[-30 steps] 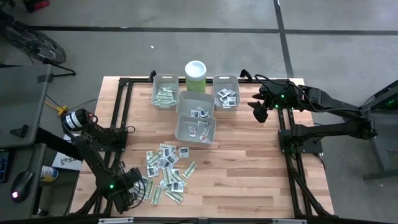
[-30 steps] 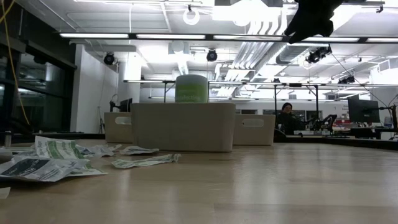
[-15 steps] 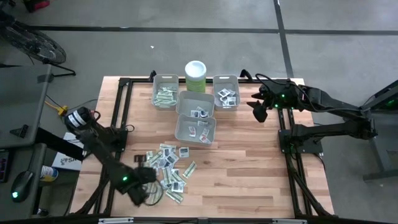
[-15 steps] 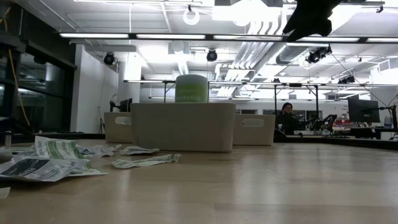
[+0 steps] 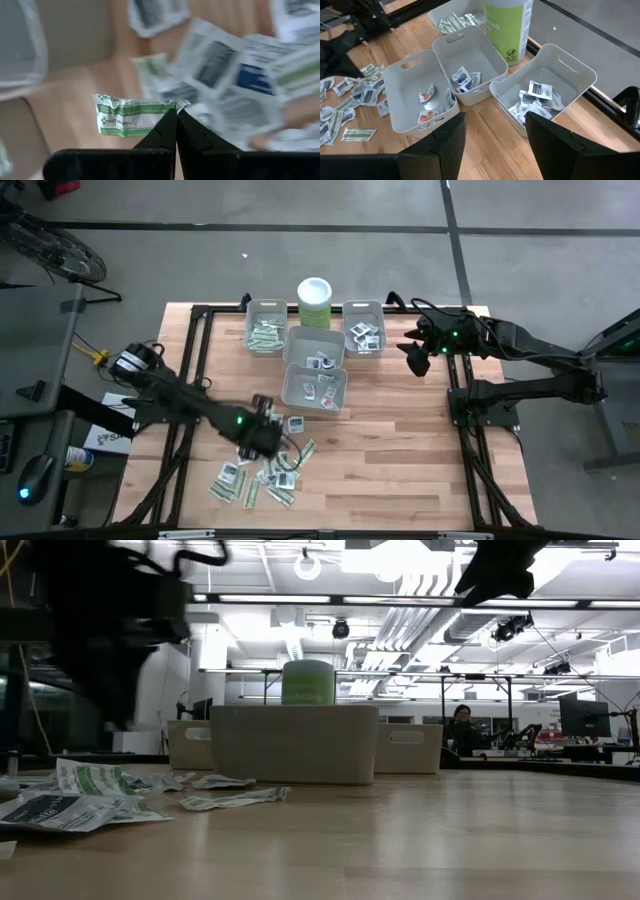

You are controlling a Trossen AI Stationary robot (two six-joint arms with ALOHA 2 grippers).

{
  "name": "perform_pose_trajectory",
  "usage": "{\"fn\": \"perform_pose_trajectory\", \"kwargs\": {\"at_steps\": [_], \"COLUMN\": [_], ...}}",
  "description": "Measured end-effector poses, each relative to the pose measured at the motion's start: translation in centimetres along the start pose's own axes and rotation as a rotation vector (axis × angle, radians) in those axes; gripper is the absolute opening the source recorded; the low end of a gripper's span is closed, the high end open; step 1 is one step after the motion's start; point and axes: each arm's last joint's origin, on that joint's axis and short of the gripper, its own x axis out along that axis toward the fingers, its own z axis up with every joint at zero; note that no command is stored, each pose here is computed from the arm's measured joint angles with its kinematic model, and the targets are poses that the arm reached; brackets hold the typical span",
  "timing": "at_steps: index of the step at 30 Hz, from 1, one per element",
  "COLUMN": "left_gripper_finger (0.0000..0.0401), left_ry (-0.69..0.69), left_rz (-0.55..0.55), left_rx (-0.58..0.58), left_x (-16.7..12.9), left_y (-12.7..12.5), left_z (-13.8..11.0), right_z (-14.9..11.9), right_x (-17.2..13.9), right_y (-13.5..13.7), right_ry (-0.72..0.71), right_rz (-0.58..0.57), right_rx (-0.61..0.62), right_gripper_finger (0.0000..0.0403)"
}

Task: Pick & Place First Aid Supplies
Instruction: Put the bandage pack into the left bin

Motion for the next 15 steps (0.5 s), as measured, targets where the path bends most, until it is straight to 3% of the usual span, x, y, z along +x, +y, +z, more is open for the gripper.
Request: {"fn": "perform_pose_trajectory", "kwargs": {"at_steps": [8,15], "left_gripper_finger": [0.0000,0.0000], "left_ry": [-0.036,-0.051], "left_rz": [0.035,0.104], "left_rx": [0.024,-0.268], "left_x": [-0.8,-1.9], "left_y": [6.9,13.8], "left_z": [-0.5,-3.2], "right_z": [0.0,0.0], "right_x": [0.0,0.0], "right_y": [0.0,0.0], "right_ry": [0.000,-0.001], "right_rz": [-0.001,-0.003], "right_rx": [0.007,0.007], "right_gripper_finger": [0.0199,0.0199]}}
